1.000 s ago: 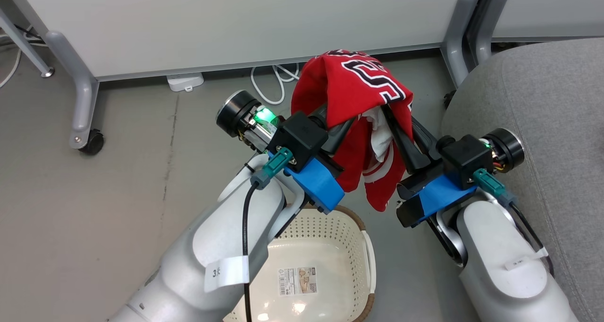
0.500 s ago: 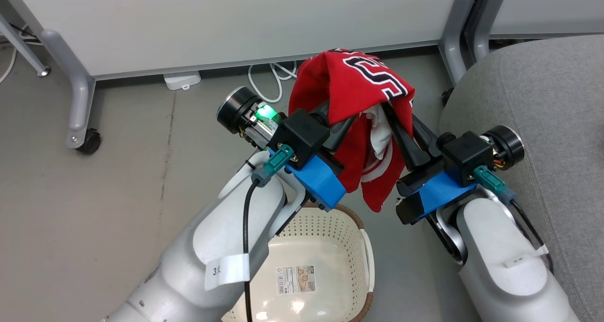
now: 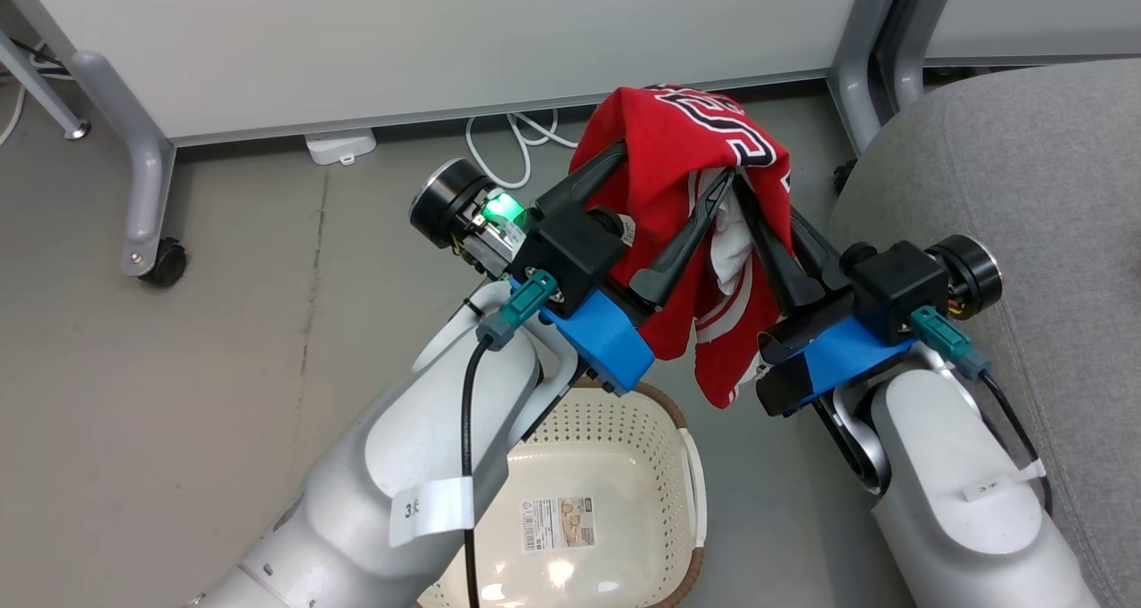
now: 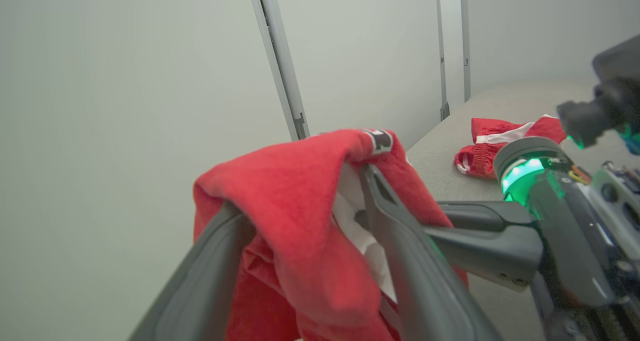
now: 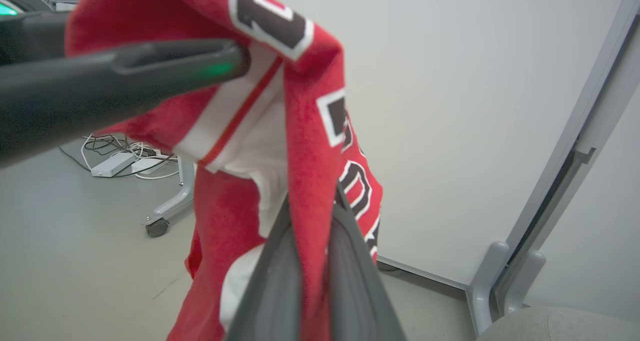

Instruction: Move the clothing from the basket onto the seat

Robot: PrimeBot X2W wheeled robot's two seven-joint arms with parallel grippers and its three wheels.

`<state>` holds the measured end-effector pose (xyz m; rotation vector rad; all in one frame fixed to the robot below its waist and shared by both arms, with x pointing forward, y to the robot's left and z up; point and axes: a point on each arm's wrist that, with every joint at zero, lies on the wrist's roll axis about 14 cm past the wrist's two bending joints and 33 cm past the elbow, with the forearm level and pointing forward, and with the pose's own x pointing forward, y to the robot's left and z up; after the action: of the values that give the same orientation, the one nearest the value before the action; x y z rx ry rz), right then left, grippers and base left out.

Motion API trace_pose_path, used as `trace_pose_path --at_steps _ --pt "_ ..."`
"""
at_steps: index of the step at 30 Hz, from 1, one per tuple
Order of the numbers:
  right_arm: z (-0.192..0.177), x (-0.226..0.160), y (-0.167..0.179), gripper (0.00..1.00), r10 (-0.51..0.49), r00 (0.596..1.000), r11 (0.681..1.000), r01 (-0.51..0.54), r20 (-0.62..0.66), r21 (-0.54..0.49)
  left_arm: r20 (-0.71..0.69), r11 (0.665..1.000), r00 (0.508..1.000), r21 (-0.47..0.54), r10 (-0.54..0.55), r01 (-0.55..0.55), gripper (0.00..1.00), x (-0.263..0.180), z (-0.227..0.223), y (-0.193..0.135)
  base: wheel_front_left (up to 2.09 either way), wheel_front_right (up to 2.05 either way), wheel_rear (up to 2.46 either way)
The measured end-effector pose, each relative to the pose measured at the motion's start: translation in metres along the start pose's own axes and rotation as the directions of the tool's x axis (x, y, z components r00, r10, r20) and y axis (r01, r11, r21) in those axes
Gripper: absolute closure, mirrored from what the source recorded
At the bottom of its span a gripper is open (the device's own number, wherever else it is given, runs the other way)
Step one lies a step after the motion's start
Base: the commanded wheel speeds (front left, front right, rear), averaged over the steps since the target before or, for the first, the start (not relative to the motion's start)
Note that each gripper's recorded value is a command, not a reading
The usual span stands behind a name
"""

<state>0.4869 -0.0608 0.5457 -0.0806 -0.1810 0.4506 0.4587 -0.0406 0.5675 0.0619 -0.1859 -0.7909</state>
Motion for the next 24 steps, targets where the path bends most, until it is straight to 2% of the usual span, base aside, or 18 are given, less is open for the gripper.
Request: trace_pose_path --at_steps 9,24 --pt "-0.002 0.0 -0.012 1.0 -0.044 0.999 0.999 0.044 0.001 0.028 -0.008 1.0 1.0 -0.004 -0.011 0.01 0.0 0.002 -0.005 -0.003 0.0 0.0 0.0" --pt "-0.019 -0.025 -0.073 1.0 -0.234 0.972 0.971 0.235 -0.035 0.045 -0.026 0.993 0.994 -0.05 -0.106 0.105 0.0 0.019 -0.03 -0.033 0.0 0.0 0.0"
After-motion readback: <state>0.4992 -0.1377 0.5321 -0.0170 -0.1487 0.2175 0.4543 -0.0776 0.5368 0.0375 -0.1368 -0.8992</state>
